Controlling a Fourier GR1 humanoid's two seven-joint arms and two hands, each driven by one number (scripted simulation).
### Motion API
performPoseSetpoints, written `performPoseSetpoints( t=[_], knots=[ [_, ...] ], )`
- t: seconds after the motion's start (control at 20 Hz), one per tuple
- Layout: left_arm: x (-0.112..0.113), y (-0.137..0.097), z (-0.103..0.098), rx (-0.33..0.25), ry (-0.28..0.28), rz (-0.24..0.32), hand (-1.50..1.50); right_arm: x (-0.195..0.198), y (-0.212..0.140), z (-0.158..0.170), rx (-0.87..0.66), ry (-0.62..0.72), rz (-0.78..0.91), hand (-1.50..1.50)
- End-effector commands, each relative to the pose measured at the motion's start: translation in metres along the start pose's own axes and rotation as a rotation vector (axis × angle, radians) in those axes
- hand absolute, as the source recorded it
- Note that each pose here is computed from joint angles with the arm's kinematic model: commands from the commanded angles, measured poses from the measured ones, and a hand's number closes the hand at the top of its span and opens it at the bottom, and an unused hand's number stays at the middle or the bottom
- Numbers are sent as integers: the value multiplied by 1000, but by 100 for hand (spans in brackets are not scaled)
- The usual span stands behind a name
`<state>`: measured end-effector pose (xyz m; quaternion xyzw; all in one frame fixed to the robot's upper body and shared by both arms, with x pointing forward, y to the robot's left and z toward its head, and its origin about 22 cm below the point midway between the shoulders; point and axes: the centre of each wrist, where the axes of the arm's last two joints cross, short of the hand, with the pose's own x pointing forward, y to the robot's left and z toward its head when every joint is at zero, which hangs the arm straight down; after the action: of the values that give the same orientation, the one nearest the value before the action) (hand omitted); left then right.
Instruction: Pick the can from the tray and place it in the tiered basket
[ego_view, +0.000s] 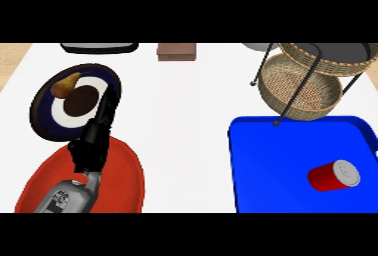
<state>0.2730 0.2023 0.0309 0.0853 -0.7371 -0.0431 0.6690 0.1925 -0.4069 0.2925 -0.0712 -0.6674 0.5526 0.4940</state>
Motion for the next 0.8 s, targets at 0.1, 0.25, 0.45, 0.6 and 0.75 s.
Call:
performPoseSetpoints(
  t=[0.1, 0.25, 0.45, 0.6, 0.75],
  knots=[
    [-12, 8, 10, -15, -3, -11, 0, 5, 16, -4, 176, 15, 81, -150],
    [3, -15, -4, 5, -1, 4, 0, 16, 28, -9, 229, 55, 126, -150],
    [9, 9, 6, -5, -1, 1, 0, 21, 42, -9, 269, 130, 147, -150],
    [-3, -5, 6, -2, -15, -5, 0, 13, 25, -4, 262, 134, 144, -150],
    [-5, 16, -11, -15, 5, 10, 0, 16, 41, -21, 232, 170, 204, -150]
  ],
)
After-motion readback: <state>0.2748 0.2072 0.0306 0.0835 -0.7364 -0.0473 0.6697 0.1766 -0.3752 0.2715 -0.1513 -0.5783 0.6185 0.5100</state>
